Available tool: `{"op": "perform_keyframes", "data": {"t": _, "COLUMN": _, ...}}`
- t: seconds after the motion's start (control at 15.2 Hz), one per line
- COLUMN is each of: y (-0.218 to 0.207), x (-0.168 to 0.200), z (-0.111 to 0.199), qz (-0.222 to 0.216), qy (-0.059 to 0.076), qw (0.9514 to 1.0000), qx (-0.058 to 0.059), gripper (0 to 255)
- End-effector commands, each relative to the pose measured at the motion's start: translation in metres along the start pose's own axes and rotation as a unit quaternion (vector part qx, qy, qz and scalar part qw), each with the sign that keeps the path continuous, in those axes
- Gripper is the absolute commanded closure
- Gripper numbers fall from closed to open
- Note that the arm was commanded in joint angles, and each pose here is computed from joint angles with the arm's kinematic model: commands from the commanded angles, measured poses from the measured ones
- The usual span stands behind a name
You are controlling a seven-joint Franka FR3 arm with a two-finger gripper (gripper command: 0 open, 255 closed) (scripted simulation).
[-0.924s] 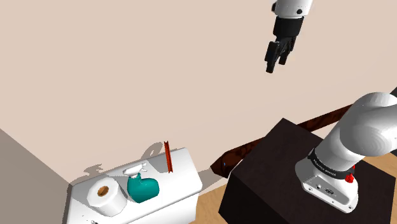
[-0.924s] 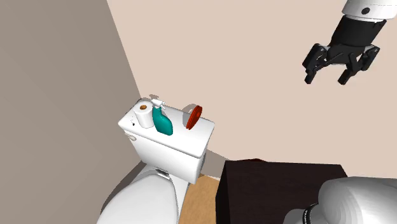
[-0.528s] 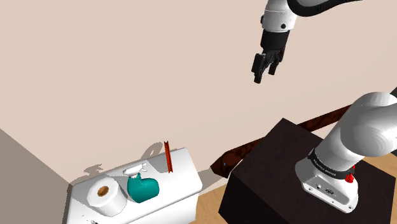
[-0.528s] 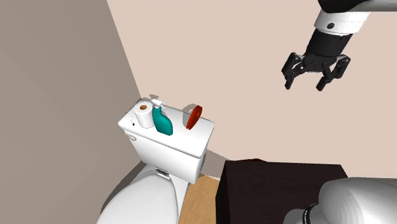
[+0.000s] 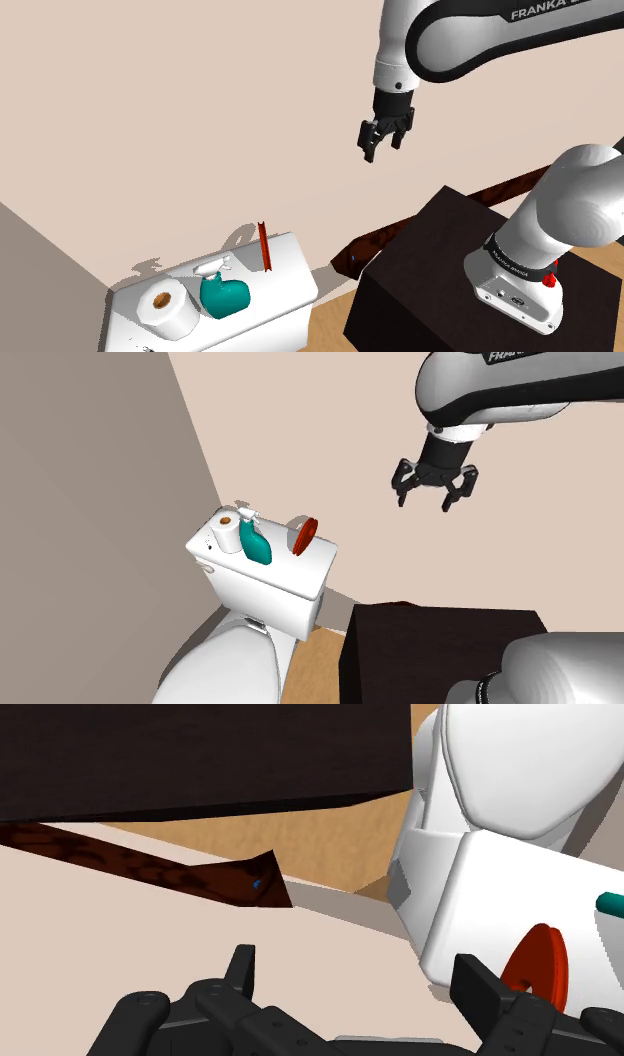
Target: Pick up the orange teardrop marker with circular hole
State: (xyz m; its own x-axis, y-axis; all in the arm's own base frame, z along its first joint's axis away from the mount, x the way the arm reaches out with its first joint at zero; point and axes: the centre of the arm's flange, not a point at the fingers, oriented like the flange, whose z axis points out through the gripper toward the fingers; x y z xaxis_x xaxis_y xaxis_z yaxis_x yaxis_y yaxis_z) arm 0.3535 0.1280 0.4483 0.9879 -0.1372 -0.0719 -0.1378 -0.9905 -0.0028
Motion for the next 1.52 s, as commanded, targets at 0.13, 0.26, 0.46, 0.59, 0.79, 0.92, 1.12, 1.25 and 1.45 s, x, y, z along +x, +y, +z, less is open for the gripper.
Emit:
{"op": "perform_keyframes", "data": {"t": 0.13, "y": -0.042, "x": 0.015, "z": 0.031, "qz": 0.024, "qy": 0.002, "qw": 0.9997, "qx": 0.004, "gripper": 0}}
{"op": "perform_keyframes", "data": {"t": 0.26, "y": -0.061, "x": 0.022, "z": 0.046, "qz": 0.035, "qy": 0.003, "qw": 0.9994, "qx": 0.006, "gripper": 0}}
{"op": "perform_keyframes", "data": {"t": 0.46, "y": -0.09, "x": 0.034, "z": 0.07, "qz": 0.052, "qy": 0.004, "qw": 0.9986, "qx": 0.008, "gripper": 0}}
{"op": "perform_keyframes", "data": {"t": 0.59, "y": -0.109, "x": 0.042, "z": 0.085, "qz": 0.064, "qy": 0.005, "qw": 0.9979, "qx": 0.01, "gripper": 0}}
{"op": "perform_keyframes", "data": {"t": 0.79, "y": -0.137, "x": 0.055, "z": 0.108, "qz": 0.081, "qy": 0.006, "qw": 0.9967, "qx": 0.013, "gripper": 0}}
{"op": "perform_keyframes", "data": {"t": 0.92, "y": -0.156, "x": 0.065, "z": 0.123, "qz": 0.092, "qy": 0.007, "qw": 0.9956, "qx": 0.014, "gripper": 0}}
{"op": "perform_keyframes", "data": {"t": 1.12, "y": -0.184, "x": 0.08, "z": 0.146, "qz": 0.109, "qy": 0.008, "qw": 0.9939, "qx": 0.017, "gripper": 0}}
{"op": "perform_keyframes", "data": {"t": 1.25, "y": -0.202, "x": 0.091, "z": 0.161, "qz": 0.12, "qy": 0.009, "qw": 0.9926, "qx": 0.018, "gripper": 0}}
{"op": "perform_keyframes", "data": {"t": 1.45, "y": -0.229, "x": 0.108, "z": 0.184, "qz": 0.137, "qy": 0.01, "qw": 0.9903, "qx": 0.021, "gripper": 0}}
